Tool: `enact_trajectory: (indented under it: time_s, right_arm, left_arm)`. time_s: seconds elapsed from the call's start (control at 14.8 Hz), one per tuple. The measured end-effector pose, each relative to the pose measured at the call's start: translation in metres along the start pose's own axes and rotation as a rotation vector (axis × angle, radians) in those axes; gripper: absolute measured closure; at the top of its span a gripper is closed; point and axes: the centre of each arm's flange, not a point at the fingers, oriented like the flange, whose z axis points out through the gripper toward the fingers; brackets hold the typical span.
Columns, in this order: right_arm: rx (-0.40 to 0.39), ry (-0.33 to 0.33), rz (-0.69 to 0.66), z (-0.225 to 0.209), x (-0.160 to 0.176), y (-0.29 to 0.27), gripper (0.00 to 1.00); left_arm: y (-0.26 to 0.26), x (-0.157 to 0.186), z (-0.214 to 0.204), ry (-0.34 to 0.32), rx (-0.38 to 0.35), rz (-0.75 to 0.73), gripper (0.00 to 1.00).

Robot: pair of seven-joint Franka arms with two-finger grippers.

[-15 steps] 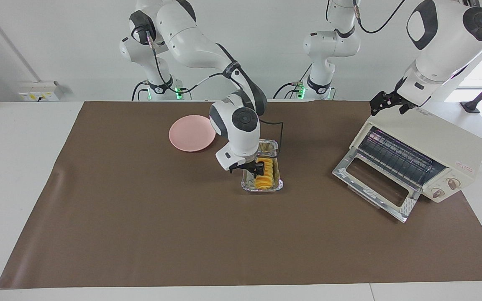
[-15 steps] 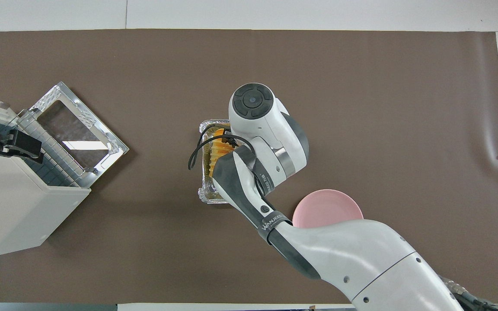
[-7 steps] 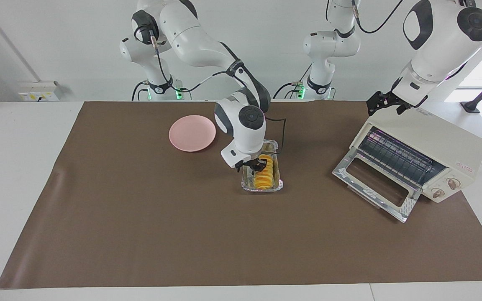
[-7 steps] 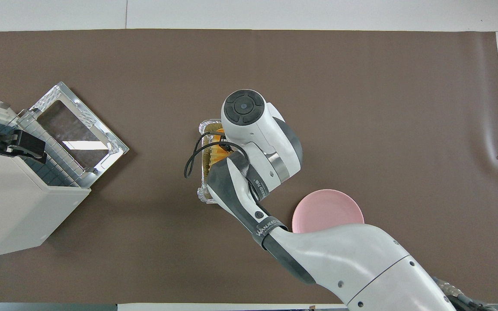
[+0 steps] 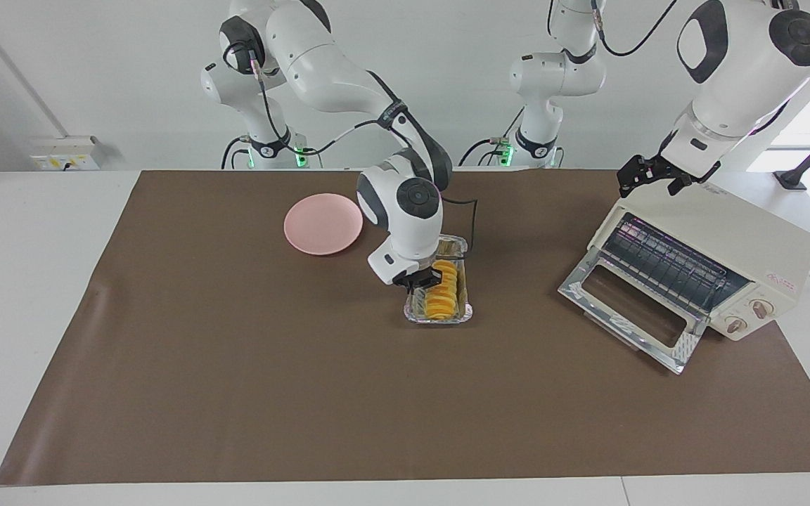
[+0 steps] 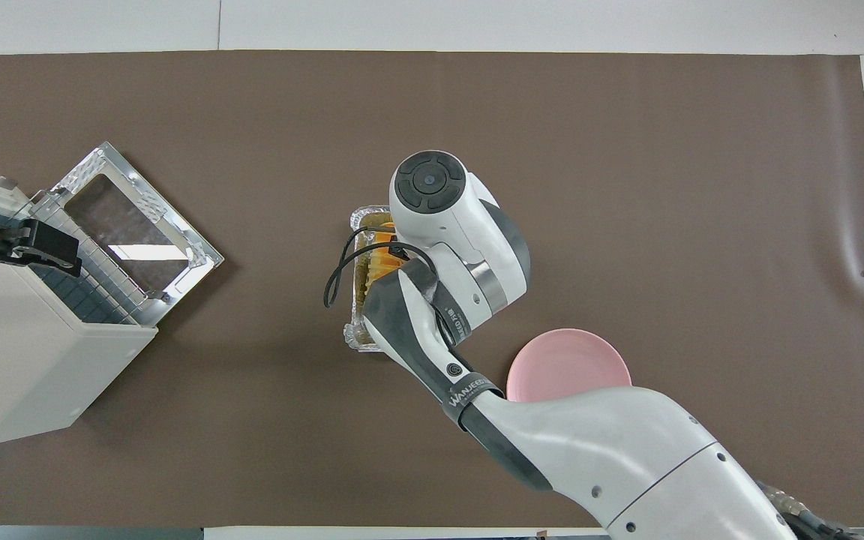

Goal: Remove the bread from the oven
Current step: 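Grasp the foil tray rim with the right gripper, then drag the foil tray farther from the oven with the right gripper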

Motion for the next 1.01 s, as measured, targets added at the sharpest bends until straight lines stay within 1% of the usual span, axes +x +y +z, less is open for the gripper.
enact_trajectory:
  time_s: [0.27,0.41,0.61,0.74,0.81,0.88,1.01]
  right_arm:
    - [0.008,0.008,0.001,-0.006,0.003,0.001,0.98]
    - [0.029,0.029,0.029,-0.025,0.017,0.014,0.98]
    - [0.058,0.042,0.061,-0.081,0.048,0.063,0.98]
    - [0.095,0.034,0.040,-0.120,0.061,0.100,0.98]
    - [0.102,0.033,0.020,-0.136,0.066,0.120,0.98]
    - [0.103,0.031,0.005,-0.147,0.073,0.142,0.98]
    - [0.105,0.035,-0.028,-0.154,0.090,0.181,0.98]
  left_arm:
    - [-0.001,0.000,0.000,0.002,0.000,-0.001,0.00]
    - [-0.001,0.000,0.000,0.002,0.000,-0.001,0.00]
    - [-0.001,0.000,0.000,0.002,0.000,-0.002,0.00]
    - [-0.001,0.000,0.000,0.002,0.000,-0.002,0.00]
    - [-0.001,0.000,0.000,0.002,0.000,-0.002,0.00]
    - [-0.001,0.000,0.000,0.002,0.000,-0.002,0.00]
    - [-0.001,0.000,0.000,0.002,0.000,-0.002,0.00]
